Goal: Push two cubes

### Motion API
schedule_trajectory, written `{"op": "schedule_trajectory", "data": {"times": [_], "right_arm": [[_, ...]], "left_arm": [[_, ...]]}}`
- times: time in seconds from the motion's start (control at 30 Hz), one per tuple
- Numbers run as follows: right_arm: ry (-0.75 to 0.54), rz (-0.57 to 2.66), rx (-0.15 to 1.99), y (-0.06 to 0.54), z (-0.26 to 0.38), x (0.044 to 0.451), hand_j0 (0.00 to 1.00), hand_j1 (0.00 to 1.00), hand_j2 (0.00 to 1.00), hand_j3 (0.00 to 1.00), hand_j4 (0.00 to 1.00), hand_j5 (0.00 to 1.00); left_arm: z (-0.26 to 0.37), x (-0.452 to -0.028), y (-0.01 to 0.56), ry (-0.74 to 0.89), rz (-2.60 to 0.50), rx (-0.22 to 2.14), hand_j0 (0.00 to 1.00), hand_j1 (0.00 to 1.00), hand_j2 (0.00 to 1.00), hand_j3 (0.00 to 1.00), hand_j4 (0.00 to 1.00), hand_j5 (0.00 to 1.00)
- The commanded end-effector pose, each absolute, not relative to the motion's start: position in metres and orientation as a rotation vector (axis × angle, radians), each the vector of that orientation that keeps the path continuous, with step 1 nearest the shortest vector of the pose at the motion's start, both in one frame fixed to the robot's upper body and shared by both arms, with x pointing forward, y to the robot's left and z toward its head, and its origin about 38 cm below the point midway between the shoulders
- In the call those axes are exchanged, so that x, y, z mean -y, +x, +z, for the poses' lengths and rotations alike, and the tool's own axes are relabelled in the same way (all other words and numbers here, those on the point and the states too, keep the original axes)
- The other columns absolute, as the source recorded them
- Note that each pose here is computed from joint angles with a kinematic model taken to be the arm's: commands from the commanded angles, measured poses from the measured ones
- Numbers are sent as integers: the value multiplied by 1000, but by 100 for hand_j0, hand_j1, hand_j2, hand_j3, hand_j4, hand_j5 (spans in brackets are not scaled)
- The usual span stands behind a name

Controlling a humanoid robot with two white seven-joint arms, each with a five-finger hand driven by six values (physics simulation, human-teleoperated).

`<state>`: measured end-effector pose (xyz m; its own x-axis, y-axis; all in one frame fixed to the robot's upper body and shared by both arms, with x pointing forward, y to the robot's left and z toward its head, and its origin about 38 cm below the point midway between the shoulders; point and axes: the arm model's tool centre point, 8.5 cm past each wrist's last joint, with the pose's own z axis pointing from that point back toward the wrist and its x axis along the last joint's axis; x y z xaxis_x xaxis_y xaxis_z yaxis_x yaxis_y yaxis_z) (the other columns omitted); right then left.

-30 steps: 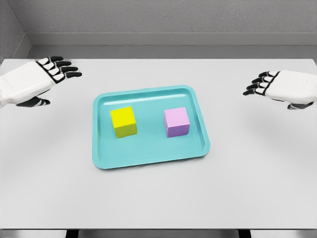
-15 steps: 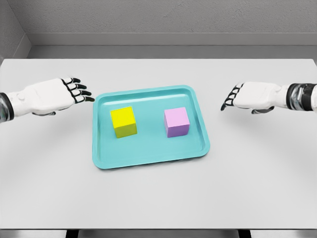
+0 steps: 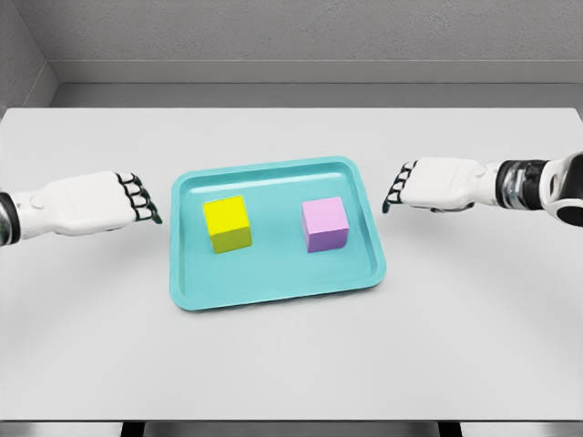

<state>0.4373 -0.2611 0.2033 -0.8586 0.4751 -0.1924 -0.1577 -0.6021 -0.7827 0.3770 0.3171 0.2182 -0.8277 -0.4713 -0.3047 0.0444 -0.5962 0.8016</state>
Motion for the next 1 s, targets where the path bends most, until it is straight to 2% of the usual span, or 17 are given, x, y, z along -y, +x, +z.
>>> {"op": "schedule_trajectory", "data": {"times": [0.0, 0.97], "right_arm": [[-549, 2472, 1165, 439, 201, 252, 75, 75, 75, 75, 75, 75], [-472, 2504, 1226, 422, 186, 227, 75, 75, 75, 75, 75, 75]], "left_arm": [[224, -316, 373, 724, -2470, 1228, 77, 77, 77, 77, 77, 77], [199, -279, 377, 629, -2454, 1293, 77, 77, 77, 77, 77, 77]]}}
